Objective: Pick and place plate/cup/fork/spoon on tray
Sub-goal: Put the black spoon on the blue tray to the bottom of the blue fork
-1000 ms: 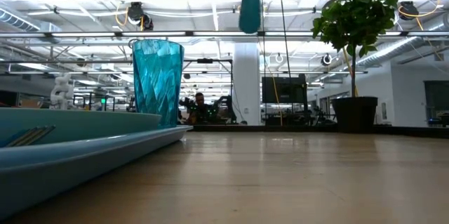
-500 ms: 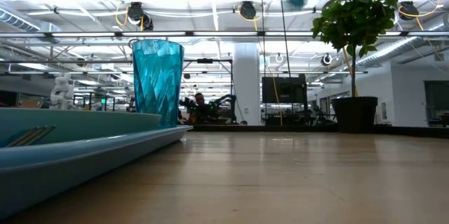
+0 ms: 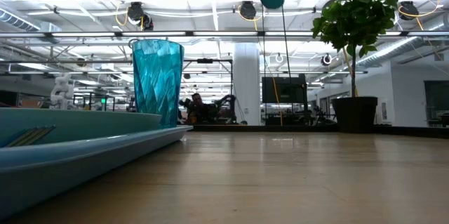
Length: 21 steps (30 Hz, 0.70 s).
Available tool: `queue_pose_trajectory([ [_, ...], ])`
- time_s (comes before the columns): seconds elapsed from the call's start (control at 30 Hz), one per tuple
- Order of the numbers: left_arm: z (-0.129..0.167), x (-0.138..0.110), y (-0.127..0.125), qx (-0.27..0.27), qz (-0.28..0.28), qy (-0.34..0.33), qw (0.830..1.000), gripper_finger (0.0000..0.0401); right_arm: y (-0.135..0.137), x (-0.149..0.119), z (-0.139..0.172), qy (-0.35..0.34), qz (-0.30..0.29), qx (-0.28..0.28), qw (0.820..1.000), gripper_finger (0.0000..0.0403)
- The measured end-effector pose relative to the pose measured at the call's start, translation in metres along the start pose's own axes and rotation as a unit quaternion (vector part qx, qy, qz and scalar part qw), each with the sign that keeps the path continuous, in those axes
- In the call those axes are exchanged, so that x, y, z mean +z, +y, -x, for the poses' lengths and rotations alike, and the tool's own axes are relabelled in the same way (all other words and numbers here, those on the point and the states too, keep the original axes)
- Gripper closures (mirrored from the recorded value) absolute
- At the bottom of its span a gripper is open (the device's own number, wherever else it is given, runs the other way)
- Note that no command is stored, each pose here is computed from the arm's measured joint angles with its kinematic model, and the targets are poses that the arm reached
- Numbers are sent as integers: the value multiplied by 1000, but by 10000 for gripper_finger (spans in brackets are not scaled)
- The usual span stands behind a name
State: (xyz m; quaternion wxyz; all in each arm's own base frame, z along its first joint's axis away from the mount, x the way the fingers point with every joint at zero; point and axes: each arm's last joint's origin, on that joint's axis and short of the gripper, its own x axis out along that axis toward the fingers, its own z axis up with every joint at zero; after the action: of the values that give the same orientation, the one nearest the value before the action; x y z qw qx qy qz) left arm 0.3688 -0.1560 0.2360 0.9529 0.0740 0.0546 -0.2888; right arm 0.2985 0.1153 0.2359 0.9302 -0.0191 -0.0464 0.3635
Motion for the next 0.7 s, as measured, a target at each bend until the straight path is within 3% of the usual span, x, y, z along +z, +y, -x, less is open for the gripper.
queue_pose_trajectory([
  [0.27, 1, 1, 4, -17, 11, -8, 1000, 377, 0, 1, 0, -2, 1, 3, 1000, 403],
  [0.53, 1, 1, 3, -29, 26, -11, 999, 322, -3, 0, 1, -3, 0, 11, 1000, 403],
  [0.7, 1, 1, 2, -46, 23, -12, 999, 320, -4, -4, -1, -11, 4, 24, 1000, 403],
])
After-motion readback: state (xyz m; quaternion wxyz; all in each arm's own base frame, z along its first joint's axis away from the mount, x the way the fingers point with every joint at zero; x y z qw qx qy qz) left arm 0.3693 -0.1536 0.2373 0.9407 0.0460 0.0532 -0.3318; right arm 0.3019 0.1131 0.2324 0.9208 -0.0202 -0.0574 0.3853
